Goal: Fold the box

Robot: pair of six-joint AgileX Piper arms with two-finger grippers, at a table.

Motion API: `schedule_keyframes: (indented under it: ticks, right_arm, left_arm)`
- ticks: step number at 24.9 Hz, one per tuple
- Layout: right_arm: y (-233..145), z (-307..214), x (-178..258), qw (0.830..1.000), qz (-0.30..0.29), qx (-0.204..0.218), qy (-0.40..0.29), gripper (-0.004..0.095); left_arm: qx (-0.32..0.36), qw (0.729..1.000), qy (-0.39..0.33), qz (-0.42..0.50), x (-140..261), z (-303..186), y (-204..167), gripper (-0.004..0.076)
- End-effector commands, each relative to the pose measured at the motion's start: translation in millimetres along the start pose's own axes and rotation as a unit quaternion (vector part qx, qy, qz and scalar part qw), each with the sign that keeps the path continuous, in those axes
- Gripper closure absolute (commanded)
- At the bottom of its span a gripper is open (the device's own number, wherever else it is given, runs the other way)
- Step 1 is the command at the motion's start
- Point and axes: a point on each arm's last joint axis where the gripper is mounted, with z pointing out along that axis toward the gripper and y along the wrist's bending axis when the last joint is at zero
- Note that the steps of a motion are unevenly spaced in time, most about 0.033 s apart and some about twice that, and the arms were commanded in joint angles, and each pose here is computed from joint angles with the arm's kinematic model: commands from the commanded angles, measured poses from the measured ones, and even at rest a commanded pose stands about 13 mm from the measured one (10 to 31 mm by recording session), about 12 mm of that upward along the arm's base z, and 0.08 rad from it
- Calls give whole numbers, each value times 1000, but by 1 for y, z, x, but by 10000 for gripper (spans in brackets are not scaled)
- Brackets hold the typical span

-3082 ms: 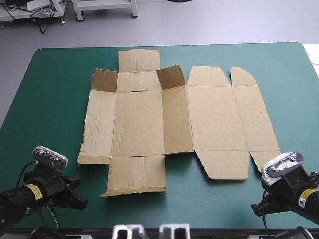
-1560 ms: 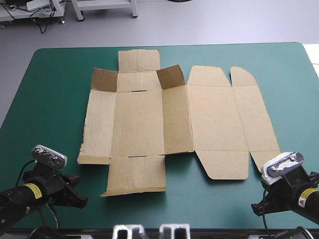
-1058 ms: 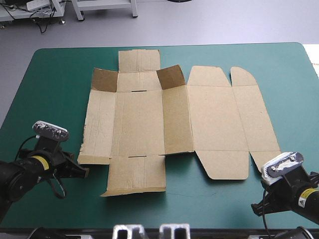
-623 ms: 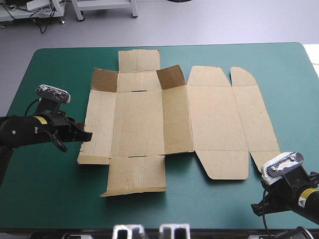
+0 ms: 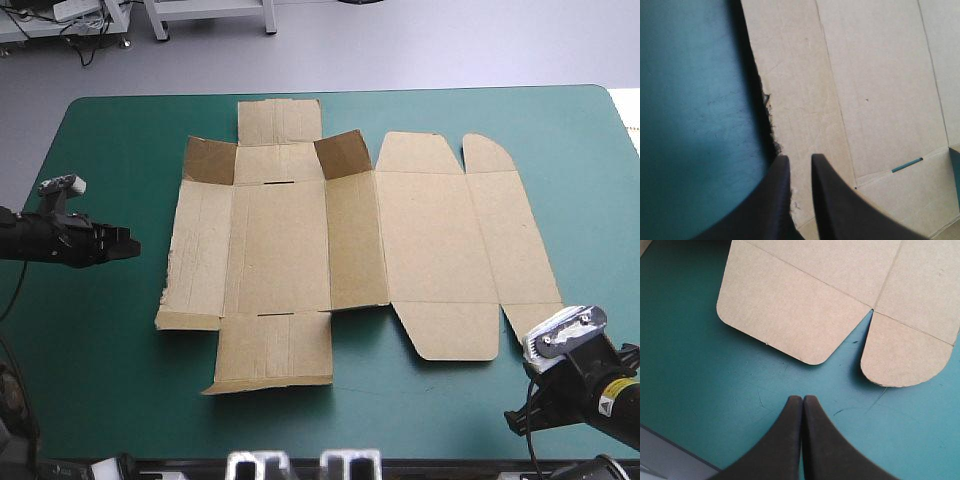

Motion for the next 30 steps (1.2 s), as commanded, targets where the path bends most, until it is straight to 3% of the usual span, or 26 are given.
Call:
schedule_keyframes:
  ticks: [1,2,4,15,24,30]
  right_arm:
    - [-1,-3,-10,1000,-5,2,-29,932]
    - [-1,-3,-10,1000,-5,2,-29,932]
    - [-1,-3,-10,1000,-5,2,-29,932]
    - [-1,-3,-10,1000,-5,2,-29,932]
    - [-1,-3,-10,1000,-5,2,-29,932]
    - [0,-3,-9,1000,-3,-2,-27,932]
  left_arm:
    - [54,998,11,-24,-8,10,5,417]
    - [79,996,22,-42,-10,22,13,331]
    - [96,994,26,-47,-12,33,21,295]
    - [120,991,57,-29,-10,62,39,295]
    - [155,980,123,5,-10,105,12,295]
    - [179,977,112,-14,-13,113,9,296]
